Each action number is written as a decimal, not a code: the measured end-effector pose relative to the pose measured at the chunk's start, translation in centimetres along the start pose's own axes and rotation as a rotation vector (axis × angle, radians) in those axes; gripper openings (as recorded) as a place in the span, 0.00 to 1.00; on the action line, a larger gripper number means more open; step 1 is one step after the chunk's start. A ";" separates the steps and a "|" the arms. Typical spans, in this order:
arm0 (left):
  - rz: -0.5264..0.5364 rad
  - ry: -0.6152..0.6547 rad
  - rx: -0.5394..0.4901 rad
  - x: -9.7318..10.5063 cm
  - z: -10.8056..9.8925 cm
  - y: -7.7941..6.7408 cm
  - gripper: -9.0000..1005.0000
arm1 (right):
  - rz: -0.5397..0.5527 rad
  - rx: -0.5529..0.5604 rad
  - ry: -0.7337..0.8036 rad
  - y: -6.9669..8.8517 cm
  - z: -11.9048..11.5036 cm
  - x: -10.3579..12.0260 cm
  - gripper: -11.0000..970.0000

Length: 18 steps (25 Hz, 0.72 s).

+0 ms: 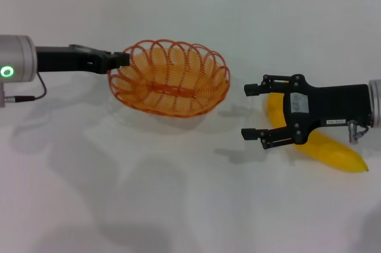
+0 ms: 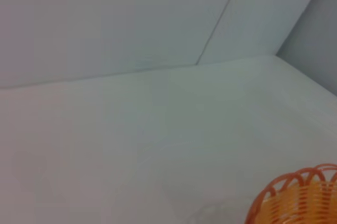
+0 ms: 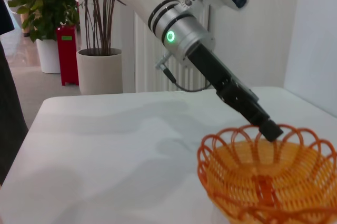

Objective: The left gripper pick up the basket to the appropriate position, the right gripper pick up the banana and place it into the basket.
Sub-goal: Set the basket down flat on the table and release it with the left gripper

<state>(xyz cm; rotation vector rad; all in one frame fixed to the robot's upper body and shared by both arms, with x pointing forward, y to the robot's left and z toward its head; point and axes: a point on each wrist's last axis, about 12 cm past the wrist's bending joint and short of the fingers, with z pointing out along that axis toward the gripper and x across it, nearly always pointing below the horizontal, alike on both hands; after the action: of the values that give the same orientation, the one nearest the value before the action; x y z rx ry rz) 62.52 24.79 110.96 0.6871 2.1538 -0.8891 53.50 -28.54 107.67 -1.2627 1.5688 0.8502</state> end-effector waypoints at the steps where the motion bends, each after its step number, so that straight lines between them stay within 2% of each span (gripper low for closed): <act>1: -0.009 0.005 -0.011 0.2 0.2 0.1 0.05 | 0.000 0.000 0.000 0.0 0.0 0.0 0.91; 6: -0.026 0.035 -0.038 0.6 1.2 0.2 0.05 | 0.000 -0.004 -0.003 0.0 0.1 0.0 0.91; 12: -0.030 0.057 -0.052 0.2 2.2 -0.1 0.05 | -0.003 -0.006 -0.004 0.0 0.1 -0.1 0.91; 18: -0.087 0.058 -0.103 -0.1 2.6 0.3 0.05 | -0.008 -0.011 -0.008 -0.1 0.4 -0.3 0.91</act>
<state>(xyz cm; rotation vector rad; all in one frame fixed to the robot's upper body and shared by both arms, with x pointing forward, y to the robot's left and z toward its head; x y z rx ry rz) 63.87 22.96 109.56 0.5788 2.2790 -0.8050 53.71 -28.10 107.87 -1.2709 1.5536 0.8586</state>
